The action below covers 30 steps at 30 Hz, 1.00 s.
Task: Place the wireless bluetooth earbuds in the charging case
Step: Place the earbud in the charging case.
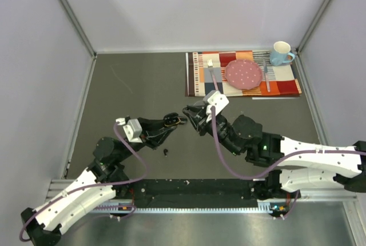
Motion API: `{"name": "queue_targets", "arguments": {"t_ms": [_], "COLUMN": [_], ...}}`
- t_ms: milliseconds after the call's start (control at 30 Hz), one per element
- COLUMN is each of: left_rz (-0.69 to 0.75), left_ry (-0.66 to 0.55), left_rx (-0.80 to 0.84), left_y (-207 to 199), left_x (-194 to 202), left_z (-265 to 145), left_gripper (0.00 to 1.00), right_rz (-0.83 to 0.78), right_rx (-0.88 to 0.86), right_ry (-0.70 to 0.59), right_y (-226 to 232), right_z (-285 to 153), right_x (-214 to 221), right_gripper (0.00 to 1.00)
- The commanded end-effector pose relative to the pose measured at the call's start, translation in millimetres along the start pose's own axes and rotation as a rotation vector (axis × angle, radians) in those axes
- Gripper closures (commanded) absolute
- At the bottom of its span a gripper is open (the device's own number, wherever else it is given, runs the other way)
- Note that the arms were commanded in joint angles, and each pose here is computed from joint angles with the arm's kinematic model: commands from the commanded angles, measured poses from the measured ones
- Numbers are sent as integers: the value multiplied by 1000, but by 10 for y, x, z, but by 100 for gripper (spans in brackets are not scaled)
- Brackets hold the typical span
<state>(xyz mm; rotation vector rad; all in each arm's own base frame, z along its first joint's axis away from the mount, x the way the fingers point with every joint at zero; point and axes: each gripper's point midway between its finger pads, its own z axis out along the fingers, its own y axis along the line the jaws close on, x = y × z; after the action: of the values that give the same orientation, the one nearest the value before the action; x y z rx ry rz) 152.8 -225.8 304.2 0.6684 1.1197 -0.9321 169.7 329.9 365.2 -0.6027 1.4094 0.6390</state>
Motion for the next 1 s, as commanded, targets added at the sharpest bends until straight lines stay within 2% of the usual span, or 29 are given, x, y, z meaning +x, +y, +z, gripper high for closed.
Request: {"name": "queue_targets", "arguments": {"t_ms": [0, 200, 967], "left_rz": [3, -3, -4], "left_ry": [-76, -84, -123], "left_rx": [33, 5, 25], "left_y": [-63, -14, -58], "left_x": [-186, -200, -309], "left_z": [33, 34, 39], "left_gripper": [100, 100, 100], "right_rz": [-6, -19, -58], "right_rx": [-51, -52, -87], "right_ry": [-143, -175, -99], "right_y": [224, 324, 522], "right_z": [-1, -18, 129], "right_x": [-387, -408, -95], "right_gripper": [100, 100, 100]}}
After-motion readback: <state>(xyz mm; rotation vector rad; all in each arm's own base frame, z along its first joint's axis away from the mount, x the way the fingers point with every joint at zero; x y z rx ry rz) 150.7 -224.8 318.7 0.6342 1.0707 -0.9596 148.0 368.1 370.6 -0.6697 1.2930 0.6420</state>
